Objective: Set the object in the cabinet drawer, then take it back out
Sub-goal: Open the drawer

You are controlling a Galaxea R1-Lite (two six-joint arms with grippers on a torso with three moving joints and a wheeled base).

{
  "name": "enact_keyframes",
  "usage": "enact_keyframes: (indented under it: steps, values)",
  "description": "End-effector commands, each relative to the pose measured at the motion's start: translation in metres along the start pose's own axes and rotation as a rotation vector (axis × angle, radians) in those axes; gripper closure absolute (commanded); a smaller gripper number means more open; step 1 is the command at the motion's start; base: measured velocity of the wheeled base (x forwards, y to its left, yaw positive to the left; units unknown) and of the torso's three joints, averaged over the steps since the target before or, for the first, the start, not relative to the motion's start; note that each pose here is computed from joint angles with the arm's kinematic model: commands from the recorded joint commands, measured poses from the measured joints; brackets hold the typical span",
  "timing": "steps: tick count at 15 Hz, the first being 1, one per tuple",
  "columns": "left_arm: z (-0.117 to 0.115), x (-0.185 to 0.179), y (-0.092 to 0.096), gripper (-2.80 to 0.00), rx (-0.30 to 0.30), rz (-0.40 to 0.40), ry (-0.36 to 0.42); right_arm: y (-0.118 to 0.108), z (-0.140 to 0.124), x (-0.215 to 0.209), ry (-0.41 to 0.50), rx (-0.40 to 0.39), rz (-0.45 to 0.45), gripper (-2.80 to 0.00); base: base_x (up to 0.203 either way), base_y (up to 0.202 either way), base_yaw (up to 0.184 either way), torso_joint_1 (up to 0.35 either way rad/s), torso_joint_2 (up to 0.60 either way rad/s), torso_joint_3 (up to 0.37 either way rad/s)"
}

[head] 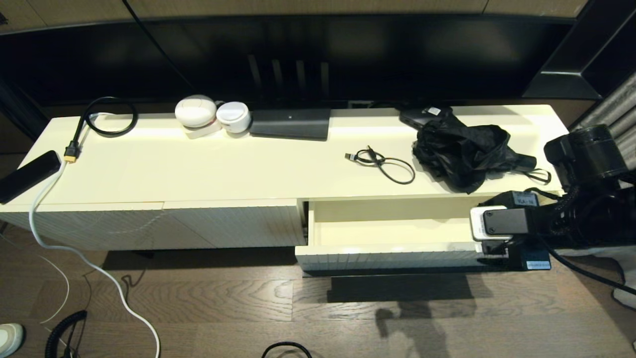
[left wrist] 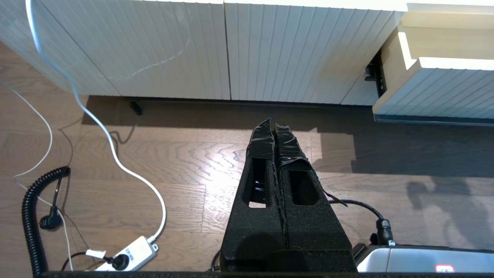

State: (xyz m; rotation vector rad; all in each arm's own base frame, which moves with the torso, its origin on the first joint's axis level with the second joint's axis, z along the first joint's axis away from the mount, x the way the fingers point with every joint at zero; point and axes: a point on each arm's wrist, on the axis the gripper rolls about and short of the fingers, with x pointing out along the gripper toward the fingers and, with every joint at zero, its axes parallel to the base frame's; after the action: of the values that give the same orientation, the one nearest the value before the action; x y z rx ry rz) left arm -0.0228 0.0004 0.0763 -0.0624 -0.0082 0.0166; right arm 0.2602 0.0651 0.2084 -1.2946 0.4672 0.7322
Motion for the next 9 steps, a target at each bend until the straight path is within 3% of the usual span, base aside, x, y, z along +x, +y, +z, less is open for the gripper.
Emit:
enact_keyframes:
  steps: [1, 5, 9]
  values:
    - [0.0, 0.0, 0.0, 0.0, -0.001, 0.0, -0.001, -0.006, 0.001, 0.021, 0.007, -0.011, 0.033, 0.0, 0.0, 0.0, 0.0, 0.0, 0.0, 0.0]
    - [0.0, 0.0, 0.0, 0.0, -0.001, 0.002, 0.0, -0.006, 0.001, 0.023, 0.007, -0.017, 0.036, 0.0, 0.0, 0.0, 0.0, 0.0, 0.0, 0.0]
    - [0.0, 0.0, 0.0, 0.0, -0.001, 0.001, 0.0, -0.025, 0.006, 0.05, 0.01, -0.02, 0.034, 0.0, 0.0, 0.0, 0.0, 0.0, 0.0, 0.0]
